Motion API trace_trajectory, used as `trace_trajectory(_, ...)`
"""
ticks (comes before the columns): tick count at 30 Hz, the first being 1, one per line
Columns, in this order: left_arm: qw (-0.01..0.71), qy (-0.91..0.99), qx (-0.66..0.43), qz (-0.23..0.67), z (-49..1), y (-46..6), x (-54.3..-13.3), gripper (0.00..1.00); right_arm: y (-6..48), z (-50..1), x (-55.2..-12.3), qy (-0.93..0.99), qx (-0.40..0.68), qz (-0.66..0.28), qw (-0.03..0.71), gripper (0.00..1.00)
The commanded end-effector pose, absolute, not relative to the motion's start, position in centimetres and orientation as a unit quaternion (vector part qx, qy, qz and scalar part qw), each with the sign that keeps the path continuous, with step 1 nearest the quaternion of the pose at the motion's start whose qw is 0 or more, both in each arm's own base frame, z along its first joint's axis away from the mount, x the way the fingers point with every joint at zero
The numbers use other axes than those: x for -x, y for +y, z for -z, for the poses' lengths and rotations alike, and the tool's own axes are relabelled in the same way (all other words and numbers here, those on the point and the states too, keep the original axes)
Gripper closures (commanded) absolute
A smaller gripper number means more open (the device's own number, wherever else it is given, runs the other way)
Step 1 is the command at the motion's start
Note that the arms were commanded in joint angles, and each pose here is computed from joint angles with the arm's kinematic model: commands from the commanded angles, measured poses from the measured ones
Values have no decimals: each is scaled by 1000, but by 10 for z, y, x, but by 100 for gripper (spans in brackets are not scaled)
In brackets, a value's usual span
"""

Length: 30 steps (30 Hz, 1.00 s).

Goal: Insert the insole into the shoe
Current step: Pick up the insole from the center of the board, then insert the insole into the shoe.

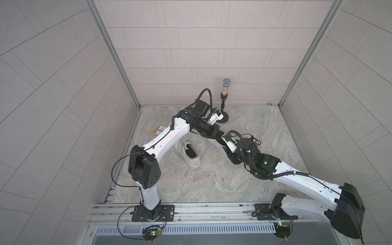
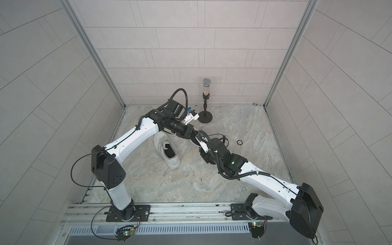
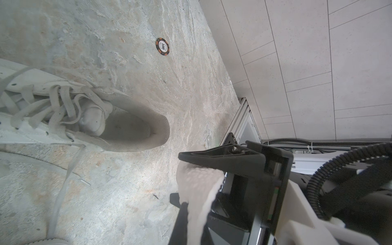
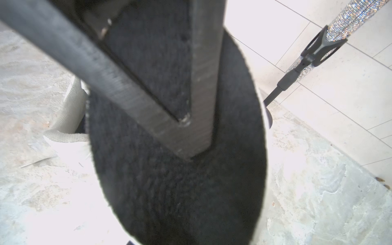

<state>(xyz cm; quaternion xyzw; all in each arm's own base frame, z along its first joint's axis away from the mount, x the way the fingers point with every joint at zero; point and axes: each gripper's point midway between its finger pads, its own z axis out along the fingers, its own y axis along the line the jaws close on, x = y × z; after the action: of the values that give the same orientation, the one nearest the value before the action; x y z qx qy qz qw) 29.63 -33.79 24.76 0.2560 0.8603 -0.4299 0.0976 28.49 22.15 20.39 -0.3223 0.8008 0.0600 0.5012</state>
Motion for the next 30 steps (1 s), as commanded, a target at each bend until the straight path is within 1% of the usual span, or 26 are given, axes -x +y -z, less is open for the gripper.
trace_trajectory(1, 98, 870, -240, 421, -245, -332, -301, 99, 209, -203, -280, 804, 322, -43, 497, 61)
trace_trajectory(3, 100, 869, -239, 421, -246, -332, -303, 95, 210, -198, -275, 808, 334, -47, 484, 65)
trace_trajectory(4, 100, 870, -238, 421, -245, -332, -304, 91, 211, -197, -274, 810, 338, -51, 477, 67)
trace_trajectory(6, 101, 870, -236, 421, -244, -332, -306, 76, 211, -192, -270, 818, 346, -56, 457, 70)
trace_trajectory(9, 108, 868, -235, 424, -248, -333, -309, 58, 210, -186, -266, 831, 347, -66, 429, 71)
trace_trajectory(11, 119, 865, -233, 429, -254, -333, -311, 51, 208, -182, -264, 844, 343, -84, 404, 71)
trace_trajectory(13, 144, 867, -228, 420, -262, -329, -318, 45, 198, -176, -265, 865, 328, -90, 368, 71)
trace_trajectory(14, 157, 871, -223, 409, -264, -325, -323, 44, 195, -173, -264, 873, 323, -94, 354, 71)
trace_trajectory(16, 200, 890, -203, 355, -259, -308, -340, 43, 182, -169, -266, 894, 301, -89, 320, 70)
trace_trajectory(19, 250, 903, -194, 292, -248, -291, -355, 43, 162, -167, -270, 925, 254, -90, 267, 70)
trace_trajectory(21, 274, 903, -224, 243, -237, -292, -358, 44, 151, -165, -267, 945, 215, -106, 221, 70)
trace_trajectory(23, 292, 903, -253, 188, -225, -295, -361, 41, 142, -164, -262, 960, 179, -117, 183, 71)
trace_trajectory(27, 300, 899, -298, 114, -202, -308, -367, 35, 136, -163, -246, 971, 162, -124, 126, 71)
trace_trajectory(30, 276, 911, -287, 110, -184, -316, -371, 31, 133, -163, -239, 973, 160, -122, 115, 71)
